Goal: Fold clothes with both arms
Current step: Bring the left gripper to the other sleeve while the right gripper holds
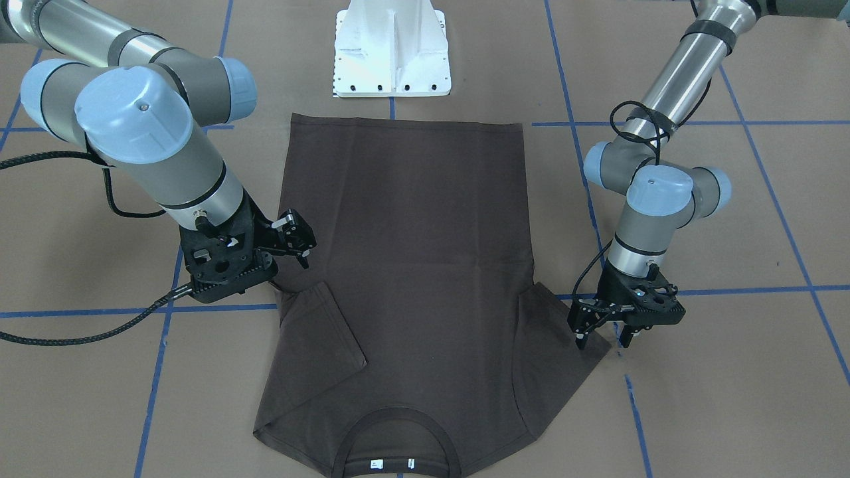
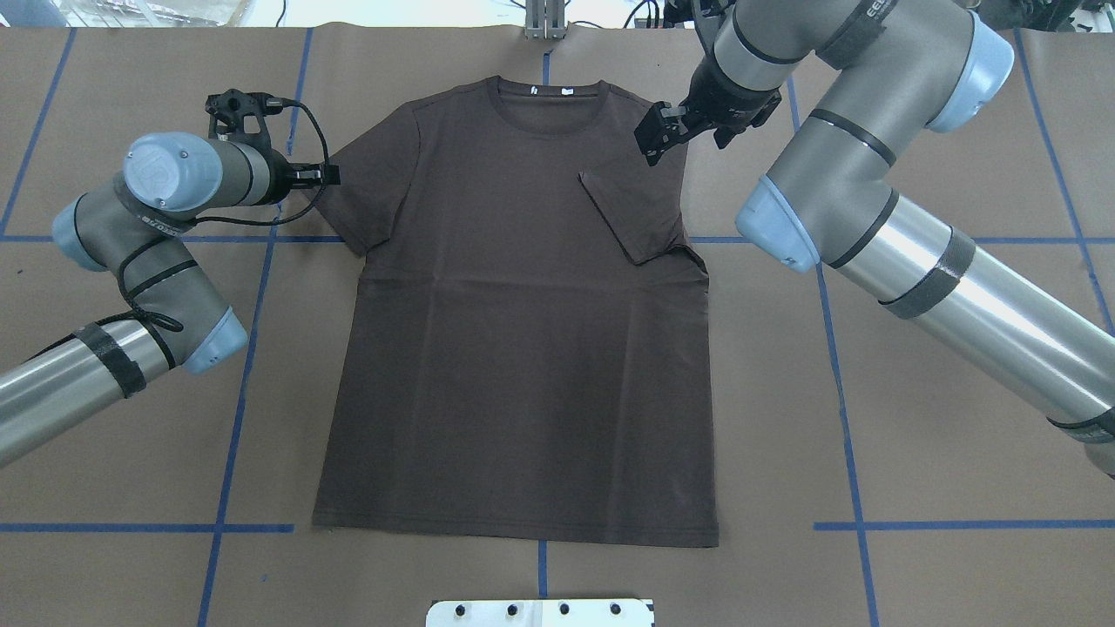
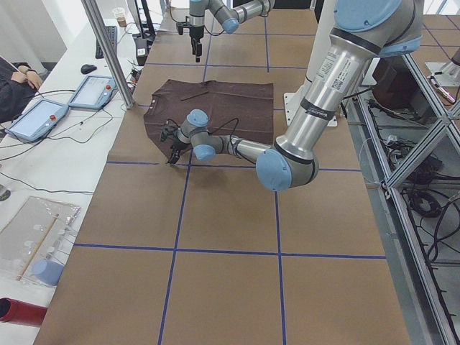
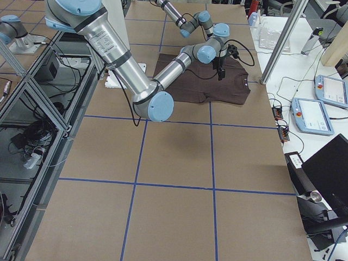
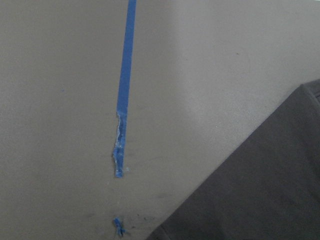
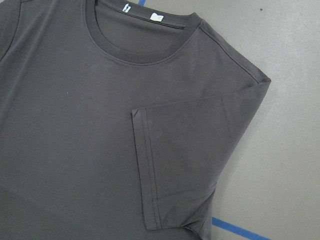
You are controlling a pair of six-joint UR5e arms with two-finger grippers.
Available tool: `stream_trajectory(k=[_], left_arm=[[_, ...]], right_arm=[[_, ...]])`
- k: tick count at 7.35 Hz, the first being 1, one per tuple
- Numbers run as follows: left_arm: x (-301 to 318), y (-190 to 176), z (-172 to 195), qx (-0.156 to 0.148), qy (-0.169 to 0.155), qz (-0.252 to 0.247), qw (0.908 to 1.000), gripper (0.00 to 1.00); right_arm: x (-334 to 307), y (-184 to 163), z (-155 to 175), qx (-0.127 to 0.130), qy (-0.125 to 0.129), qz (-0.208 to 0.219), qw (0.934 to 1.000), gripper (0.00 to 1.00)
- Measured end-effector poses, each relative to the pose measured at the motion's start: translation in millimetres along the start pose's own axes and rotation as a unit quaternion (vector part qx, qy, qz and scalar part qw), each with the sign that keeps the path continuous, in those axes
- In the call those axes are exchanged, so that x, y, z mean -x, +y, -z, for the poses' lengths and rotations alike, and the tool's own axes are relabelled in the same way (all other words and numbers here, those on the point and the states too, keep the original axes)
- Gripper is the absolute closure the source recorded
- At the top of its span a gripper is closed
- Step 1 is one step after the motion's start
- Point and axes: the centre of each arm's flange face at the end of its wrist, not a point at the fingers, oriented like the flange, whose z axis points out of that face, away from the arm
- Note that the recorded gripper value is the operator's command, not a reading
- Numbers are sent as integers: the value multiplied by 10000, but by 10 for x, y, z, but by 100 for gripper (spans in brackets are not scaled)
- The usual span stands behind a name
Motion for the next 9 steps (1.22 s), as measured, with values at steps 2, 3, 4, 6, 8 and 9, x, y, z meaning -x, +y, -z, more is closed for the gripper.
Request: stream_trajectory(k=[2,3,4,6,8,9], left_arm=[[7,-3,-41,7,-37,7,10000,43],[3,-6,-51,9,-44,10,10000,57],[-8,-14,-52,7,-45,9,10000,74],[-31,-31,-40,2,-37,-6,10000,100],[-68,-49,-16,-2,-18,-19,10000,100],[-138,-88,40,-3,-11,-18,10000,100]], right_arm=[[1,0,0,-2,-2,2,10000,0],[0,0,0,-1,-1,1,10000,0],[1,0,0,-2,-2,2,10000,0],[1,-1,1,-4,-3,3,10000,0],[-5,-3,4,-6,-1,0,10000,0],[-10,-2,1,-4,2,-4,10000,0]])
